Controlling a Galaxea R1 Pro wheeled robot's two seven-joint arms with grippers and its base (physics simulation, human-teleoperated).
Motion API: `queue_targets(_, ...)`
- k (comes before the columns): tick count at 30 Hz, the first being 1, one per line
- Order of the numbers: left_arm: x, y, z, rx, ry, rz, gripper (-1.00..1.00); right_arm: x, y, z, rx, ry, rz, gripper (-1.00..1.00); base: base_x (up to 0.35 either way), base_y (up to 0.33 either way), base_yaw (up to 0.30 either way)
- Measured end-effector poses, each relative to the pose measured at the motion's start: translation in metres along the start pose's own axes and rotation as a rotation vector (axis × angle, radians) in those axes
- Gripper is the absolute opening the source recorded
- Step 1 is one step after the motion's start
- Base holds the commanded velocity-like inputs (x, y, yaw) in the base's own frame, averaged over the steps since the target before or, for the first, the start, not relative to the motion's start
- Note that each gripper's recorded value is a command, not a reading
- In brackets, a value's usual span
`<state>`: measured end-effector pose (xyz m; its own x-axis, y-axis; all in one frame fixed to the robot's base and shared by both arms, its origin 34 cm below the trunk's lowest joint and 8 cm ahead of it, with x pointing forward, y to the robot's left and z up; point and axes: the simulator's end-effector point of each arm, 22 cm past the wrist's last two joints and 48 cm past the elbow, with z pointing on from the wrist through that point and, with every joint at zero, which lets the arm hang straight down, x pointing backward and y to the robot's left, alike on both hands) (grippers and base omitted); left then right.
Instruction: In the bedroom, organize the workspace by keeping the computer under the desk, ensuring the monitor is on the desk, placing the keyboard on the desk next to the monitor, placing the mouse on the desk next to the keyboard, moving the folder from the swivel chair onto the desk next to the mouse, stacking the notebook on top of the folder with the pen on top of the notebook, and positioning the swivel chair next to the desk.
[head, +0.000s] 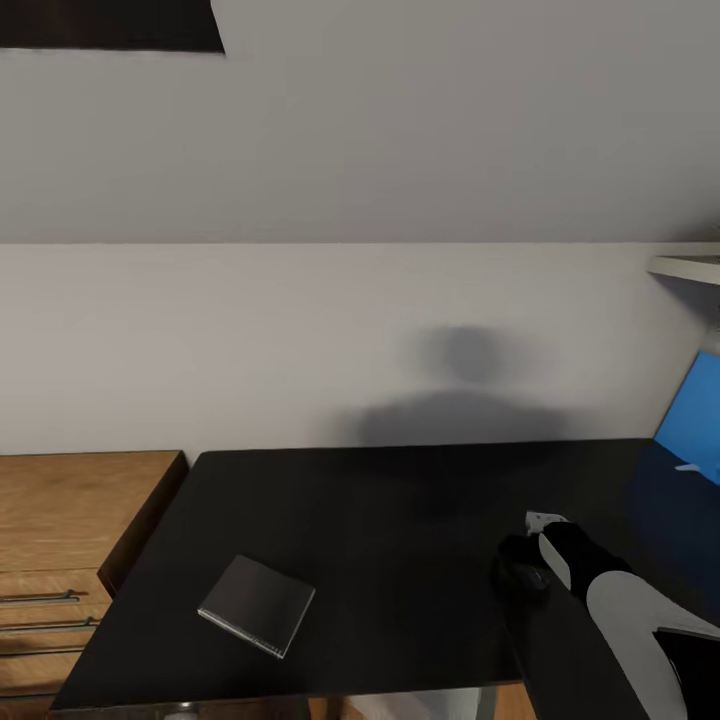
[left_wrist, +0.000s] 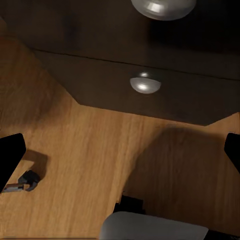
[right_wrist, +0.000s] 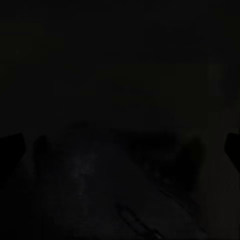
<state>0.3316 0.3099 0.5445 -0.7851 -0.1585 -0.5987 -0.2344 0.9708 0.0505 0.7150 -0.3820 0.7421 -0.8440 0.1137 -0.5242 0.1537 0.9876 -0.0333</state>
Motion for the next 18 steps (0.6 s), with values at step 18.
queue_targets(18, -0.0008, -0.0004, 0.0000, 0.001, -0.003, 0.000, 1.00, -0.0001, 0.0002, -0.0003, -0.001, -0.001, 0.000, 1.00, -0.022, 0.000, 0.000)
